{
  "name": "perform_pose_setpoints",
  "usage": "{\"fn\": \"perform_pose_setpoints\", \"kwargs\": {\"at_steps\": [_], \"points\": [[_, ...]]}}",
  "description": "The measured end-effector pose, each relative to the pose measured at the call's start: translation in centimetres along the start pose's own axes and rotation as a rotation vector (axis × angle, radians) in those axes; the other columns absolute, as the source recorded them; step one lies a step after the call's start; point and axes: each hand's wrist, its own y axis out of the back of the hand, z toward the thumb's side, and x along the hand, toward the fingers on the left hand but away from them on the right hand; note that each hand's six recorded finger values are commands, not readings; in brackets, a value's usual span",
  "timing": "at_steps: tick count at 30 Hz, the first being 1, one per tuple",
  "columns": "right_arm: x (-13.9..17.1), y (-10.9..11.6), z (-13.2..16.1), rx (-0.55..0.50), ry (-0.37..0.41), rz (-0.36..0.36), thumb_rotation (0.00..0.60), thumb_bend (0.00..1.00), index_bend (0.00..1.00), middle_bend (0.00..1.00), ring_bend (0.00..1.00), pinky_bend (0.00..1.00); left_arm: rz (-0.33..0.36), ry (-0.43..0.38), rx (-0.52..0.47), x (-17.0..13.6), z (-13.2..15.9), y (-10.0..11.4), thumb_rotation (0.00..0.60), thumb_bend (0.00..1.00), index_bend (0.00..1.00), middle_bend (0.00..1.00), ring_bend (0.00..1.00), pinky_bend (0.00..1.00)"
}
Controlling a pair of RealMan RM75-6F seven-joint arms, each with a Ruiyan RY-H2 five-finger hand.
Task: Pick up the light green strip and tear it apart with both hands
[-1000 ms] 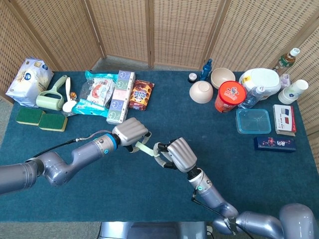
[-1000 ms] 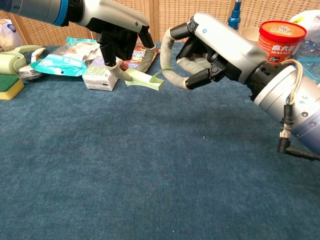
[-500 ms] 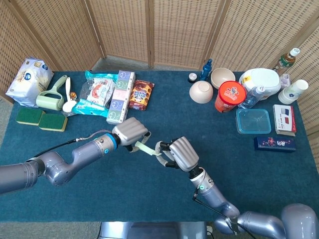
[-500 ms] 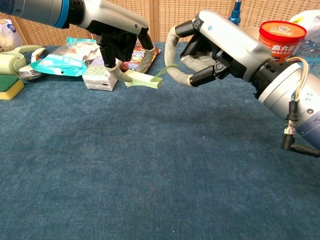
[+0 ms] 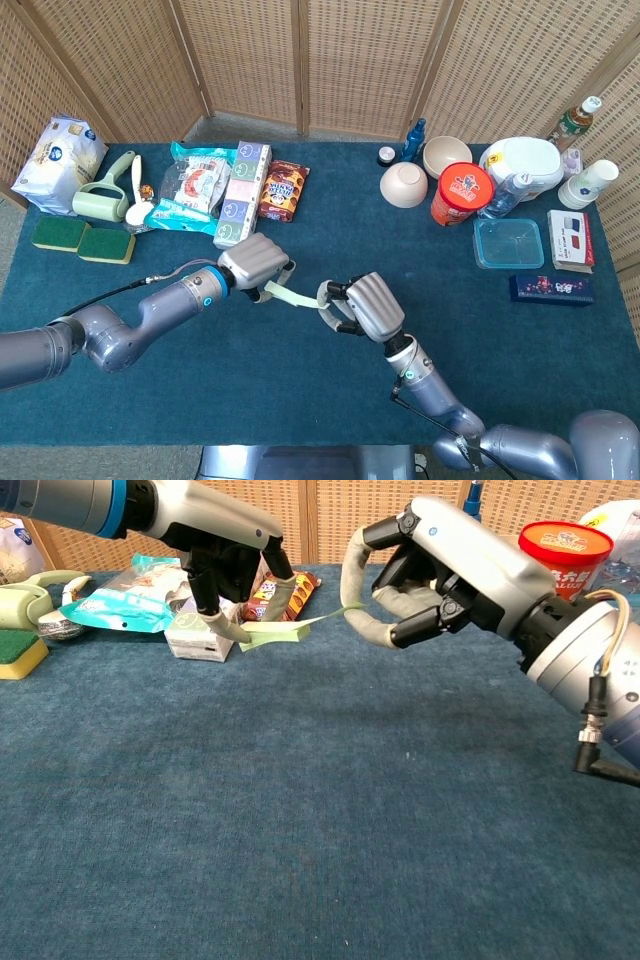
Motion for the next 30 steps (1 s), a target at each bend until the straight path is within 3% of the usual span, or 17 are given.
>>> {"fn": "perform_pose_setpoints", "kwargs": {"at_steps": [13,19,25,30], "points": [[0.4,0.9,-1.2,0.017,-0.029,-0.003,0.600,0.45,0.69,1.00,0.99,0.87,-0.010,0.060,-0.030,-1.1,-2.4,-1.3,0.600,0.46,0.72,1.00,1.00,1.00],[0.9,1.4,-2.6,0.047,-0.054,0.027,0.600,0.45,0.60,0.99,0.93,0.80,0.018,0.078,-0.014,-1.3,-3.2,-1.4,0.600,0.46,0.72,1.00,1.00,1.00],[1.8,2.6,-4.8,0.092,-0.101,0.074,0.600,0.45,0.44,0.85,0.79,0.65,0.031,0.084,-0.029,-1.2,-3.3,-2.3,0.600,0.46,0.71,1.00,1.00,1.00],[2.7,3.6,-6.4,0.133,-0.139,0.115,0.600,0.45,0.19,0.60,0.58,0.43,0.037,0.078,-0.022,-1.2,-3.1,-2.5,0.600,0.46,0.70,1.00,1.00,1.00]]}}
